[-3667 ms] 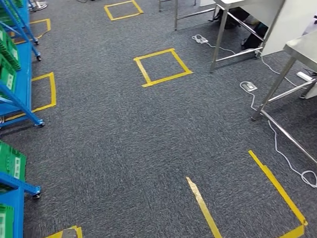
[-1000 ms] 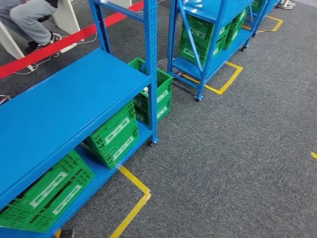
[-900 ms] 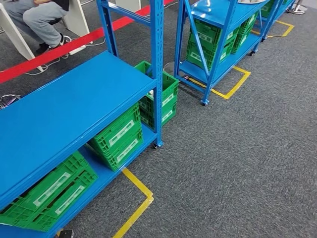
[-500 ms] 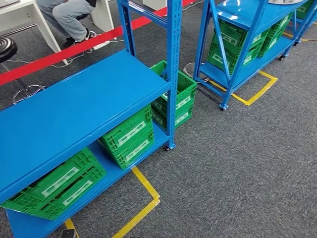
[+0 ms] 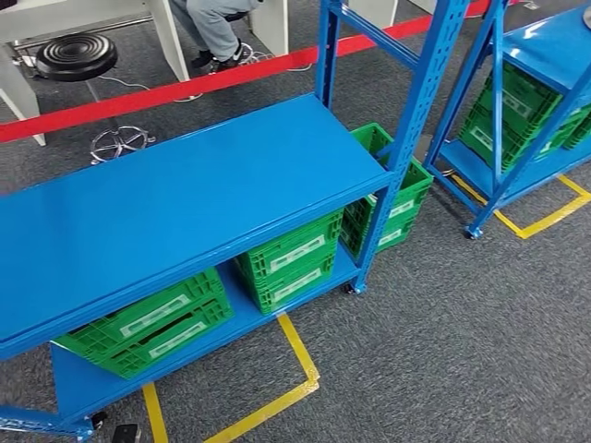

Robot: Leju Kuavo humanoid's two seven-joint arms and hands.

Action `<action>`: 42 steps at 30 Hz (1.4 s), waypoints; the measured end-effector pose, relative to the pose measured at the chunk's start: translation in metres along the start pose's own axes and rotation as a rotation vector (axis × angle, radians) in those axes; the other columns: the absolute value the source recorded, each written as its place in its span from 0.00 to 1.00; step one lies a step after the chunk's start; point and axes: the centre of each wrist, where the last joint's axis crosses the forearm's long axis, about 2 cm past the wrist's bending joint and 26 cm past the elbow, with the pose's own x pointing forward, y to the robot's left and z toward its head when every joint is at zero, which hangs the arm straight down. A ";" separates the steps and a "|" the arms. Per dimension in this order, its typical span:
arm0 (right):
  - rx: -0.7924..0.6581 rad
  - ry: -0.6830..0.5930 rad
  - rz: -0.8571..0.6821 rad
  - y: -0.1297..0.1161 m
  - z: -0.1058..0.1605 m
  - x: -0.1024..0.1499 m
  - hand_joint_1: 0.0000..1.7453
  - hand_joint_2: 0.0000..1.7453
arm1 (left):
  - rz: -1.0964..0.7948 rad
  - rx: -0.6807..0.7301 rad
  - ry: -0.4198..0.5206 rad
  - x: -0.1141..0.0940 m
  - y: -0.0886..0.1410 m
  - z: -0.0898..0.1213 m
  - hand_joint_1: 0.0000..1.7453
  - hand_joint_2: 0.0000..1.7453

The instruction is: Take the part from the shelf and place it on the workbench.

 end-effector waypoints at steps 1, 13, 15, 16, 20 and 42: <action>0.000 0.000 0.000 0.000 0.000 0.000 0.00 0.00 | 0.000 0.000 0.001 0.000 0.000 0.000 0.00 0.00; 0.002 0.002 0.000 0.000 0.001 -0.001 0.00 0.00 | 0.000 0.000 -0.001 0.000 0.000 0.000 0.00 0.00; 0.000 0.001 0.001 0.000 0.000 -0.001 0.00 0.00 | -0.001 -0.001 0.001 -0.001 0.000 0.001 0.00 0.00; -0.001 0.000 0.001 0.000 0.000 0.000 0.00 0.00 | -0.002 -0.001 0.001 -0.002 0.000 0.001 0.00 0.00; -0.004 -0.004 0.003 0.000 0.000 0.001 0.00 0.00 | -0.005 -0.003 -0.010 0.001 0.000 0.000 0.00 0.00; -0.025 -0.032 -0.007 -0.003 -0.001 0.001 0.00 0.00 | 0.003 -0.003 -0.012 -0.002 0.000 0.001 0.00 0.00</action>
